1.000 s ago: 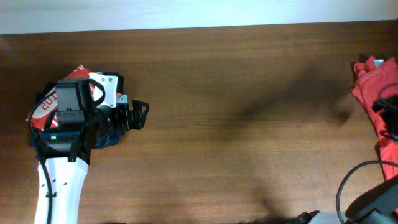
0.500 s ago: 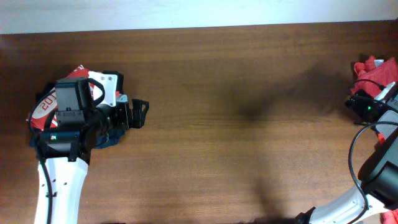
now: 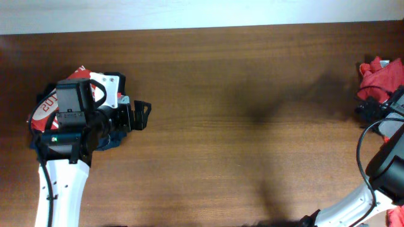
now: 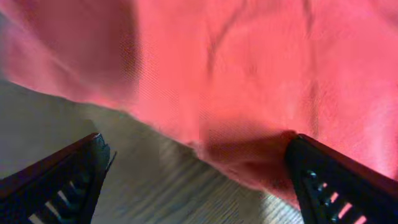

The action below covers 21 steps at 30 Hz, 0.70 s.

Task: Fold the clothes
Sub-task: 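Grasp the crumpled orange t-shirt at the right edge with the right gripper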

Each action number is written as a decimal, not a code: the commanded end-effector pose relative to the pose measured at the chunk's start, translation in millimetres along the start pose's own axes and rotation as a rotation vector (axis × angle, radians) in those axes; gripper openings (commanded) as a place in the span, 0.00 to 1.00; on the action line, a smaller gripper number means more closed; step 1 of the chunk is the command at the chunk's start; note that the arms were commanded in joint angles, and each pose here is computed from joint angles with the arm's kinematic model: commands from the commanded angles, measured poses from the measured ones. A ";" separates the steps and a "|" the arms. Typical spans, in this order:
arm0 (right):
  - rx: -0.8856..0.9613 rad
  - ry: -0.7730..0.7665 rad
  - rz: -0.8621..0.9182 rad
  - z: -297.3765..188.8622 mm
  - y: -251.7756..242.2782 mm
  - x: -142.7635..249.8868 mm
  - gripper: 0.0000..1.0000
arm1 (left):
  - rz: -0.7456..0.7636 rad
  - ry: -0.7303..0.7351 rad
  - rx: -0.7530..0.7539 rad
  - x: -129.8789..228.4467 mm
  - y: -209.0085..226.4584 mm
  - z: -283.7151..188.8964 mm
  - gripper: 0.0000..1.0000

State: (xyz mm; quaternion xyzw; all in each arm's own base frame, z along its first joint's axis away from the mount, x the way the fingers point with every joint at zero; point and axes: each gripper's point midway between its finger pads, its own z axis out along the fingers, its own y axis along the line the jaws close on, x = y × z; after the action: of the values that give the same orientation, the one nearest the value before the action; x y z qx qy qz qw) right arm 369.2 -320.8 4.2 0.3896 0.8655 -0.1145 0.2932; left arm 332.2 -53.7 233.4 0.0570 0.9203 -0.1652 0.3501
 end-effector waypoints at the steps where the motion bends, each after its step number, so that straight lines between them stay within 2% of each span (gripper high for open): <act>1: 0.032 0.004 0.004 5.1 -8.0 -0.4 0.78 | 0.030 -0.011 0.006 -4.5 -2.9 -2.3 0.99; 3: 0.030 -0.003 0.004 4.0 -7.2 -2.7 0.62 | 0.030 -0.010 0.006 -4.4 -2.9 -2.3 0.99; 8: -0.019 -0.061 0.016 -18.0 1.9 -28.8 0.38 | 0.030 -0.010 0.007 -4.4 -3.1 -2.3 0.99; 11: -0.129 -0.143 0.045 -50.4 20.8 -61.1 0.30 | 0.030 -0.010 0.007 -4.5 -3.0 -2.2 0.99; 12: -0.182 -0.179 0.055 -67.1 29.6 -75.0 0.27 | 0.030 -0.011 0.007 -4.6 -2.9 -2.3 0.99; 13: -0.306 -0.249 0.054 -104.4 50.0 -100.0 0.18 | 0.030 -0.011 0.007 -4.7 -2.9 -2.2 0.99; 16: -0.483 -0.339 0.046 -167.0 81.8 -125.9 0.09 | 0.031 -0.013 0.006 -5.1 -2.9 -2.3 0.99; 21: -0.651 -0.458 -0.058 -258.3 134.2 -135.5 0.04 | 0.036 -0.025 0.006 -8.0 -2.9 -2.4 0.99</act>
State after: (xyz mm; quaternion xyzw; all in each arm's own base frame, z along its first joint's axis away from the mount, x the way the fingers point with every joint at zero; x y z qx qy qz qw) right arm 420.6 -265.4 237.0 0.2934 0.7912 0.0080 0.5365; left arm 333.0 -53.5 234.1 0.0572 0.9195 -0.1649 0.3522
